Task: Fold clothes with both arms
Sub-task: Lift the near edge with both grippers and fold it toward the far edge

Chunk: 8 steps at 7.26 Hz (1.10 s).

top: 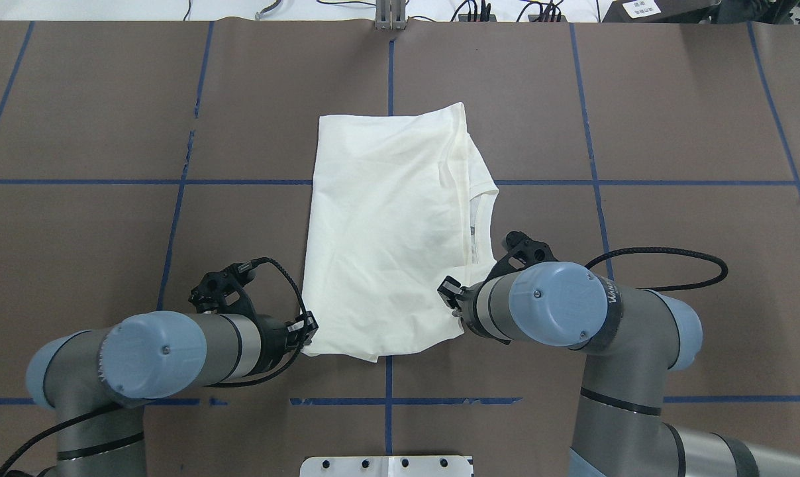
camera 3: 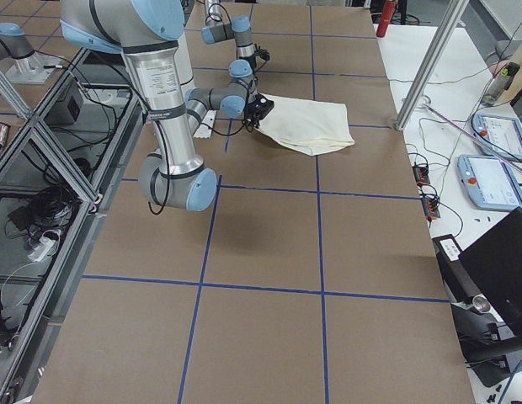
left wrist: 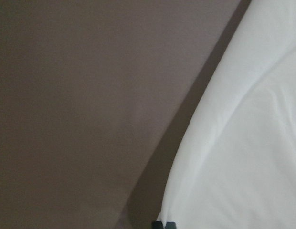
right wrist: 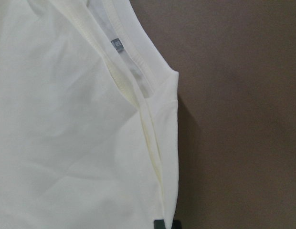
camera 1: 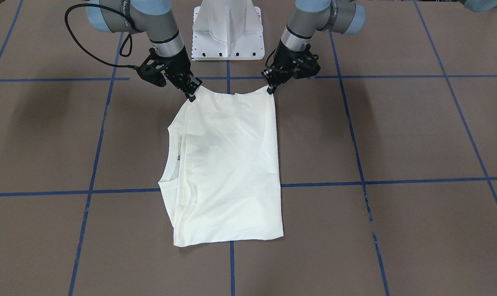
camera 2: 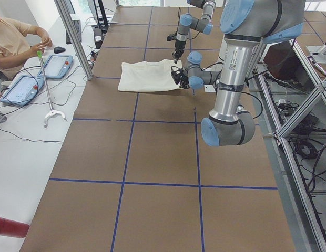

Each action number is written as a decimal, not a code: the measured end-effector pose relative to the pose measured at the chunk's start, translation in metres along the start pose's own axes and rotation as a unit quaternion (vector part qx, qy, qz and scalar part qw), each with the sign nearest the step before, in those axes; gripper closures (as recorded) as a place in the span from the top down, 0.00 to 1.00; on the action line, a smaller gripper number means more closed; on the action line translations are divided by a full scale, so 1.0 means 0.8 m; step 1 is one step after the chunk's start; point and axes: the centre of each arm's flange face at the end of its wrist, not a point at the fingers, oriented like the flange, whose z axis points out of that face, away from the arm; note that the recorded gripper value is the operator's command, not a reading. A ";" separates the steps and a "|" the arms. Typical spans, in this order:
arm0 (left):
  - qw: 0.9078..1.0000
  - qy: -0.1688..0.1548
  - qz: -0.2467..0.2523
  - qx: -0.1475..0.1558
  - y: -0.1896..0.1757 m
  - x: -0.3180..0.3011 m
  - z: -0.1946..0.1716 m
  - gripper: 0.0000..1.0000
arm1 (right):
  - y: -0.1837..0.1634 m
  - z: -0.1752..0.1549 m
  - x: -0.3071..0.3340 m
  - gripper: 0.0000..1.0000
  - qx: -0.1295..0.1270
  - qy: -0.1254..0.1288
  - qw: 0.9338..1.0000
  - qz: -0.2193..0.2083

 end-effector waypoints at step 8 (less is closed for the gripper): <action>0.995 0.078 -0.032 0.043 -0.121 0.097 -0.111 0.00 | -0.113 -0.067 -0.086 0.00 0.029 -0.061 0.995 0.068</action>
